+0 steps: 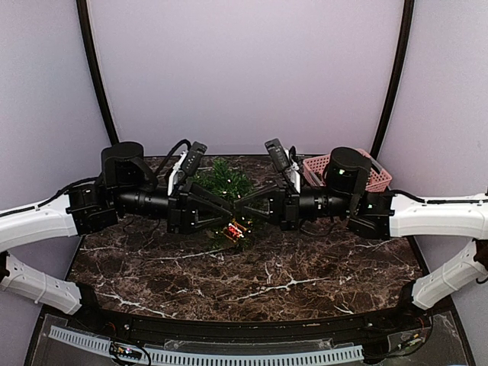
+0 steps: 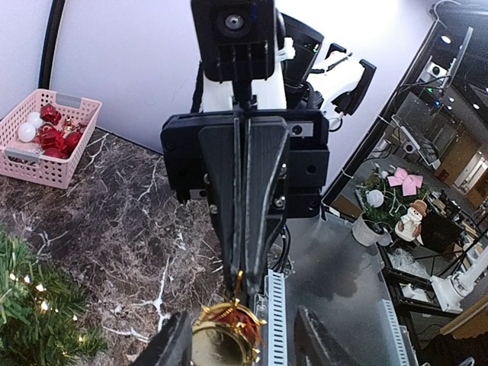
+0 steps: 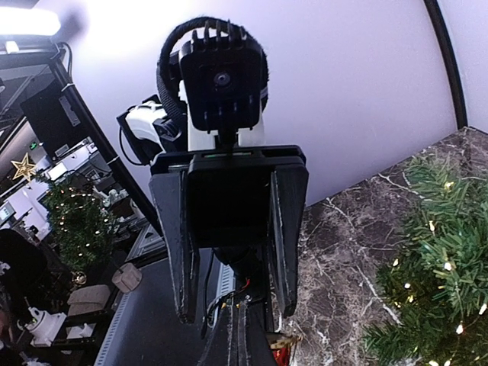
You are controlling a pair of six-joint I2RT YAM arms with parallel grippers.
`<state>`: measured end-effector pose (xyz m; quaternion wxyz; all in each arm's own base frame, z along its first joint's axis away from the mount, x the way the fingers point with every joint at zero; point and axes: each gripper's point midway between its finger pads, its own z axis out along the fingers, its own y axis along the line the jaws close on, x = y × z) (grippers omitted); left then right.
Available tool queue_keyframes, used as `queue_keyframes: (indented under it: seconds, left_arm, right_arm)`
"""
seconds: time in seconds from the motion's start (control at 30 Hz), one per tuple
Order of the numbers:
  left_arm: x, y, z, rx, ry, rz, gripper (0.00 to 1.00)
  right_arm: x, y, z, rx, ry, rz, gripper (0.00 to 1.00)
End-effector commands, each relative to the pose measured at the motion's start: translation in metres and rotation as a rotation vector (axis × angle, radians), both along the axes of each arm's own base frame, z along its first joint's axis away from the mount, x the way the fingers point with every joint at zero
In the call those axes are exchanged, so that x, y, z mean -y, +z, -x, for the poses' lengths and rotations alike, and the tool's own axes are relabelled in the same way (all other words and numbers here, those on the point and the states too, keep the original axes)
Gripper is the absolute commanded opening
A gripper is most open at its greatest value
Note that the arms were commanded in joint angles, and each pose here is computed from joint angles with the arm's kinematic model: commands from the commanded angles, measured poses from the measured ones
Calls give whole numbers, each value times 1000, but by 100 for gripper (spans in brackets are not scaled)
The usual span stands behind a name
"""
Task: Decorate the small christmas tree
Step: Pass from the left arm to the right, then hang the ornament drum on the branch.
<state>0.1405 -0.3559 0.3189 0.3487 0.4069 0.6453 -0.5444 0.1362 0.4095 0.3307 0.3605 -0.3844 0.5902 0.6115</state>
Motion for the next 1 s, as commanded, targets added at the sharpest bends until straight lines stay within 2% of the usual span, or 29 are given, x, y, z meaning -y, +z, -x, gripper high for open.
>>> queue_keyframes:
  seconds: [0.0, 0.33, 0.57, 0.73, 0.97]
  left_arm:
    - [0, 17, 5, 53, -41, 31, 45]
    - [4, 17, 18, 28, -139, 50, 27]
    - [6, 15, 22, 19, -173, 52, 29]
    - [4, 20, 27, 16, -198, 75, 17]
    - [2, 20, 29, 9, -194, 82, 9]
  right_arm:
    - [-3, 16, 11, 9, 100, -48, 0]
    - [-7, 19, 22, -9, 194, -68, 0]
    - [-6, 21, 25, -17, 213, -75, 0]
    - [-6, 20, 24, -18, 206, -72, 0]
    - [-6, 18, 24, -20, 205, -70, 0]
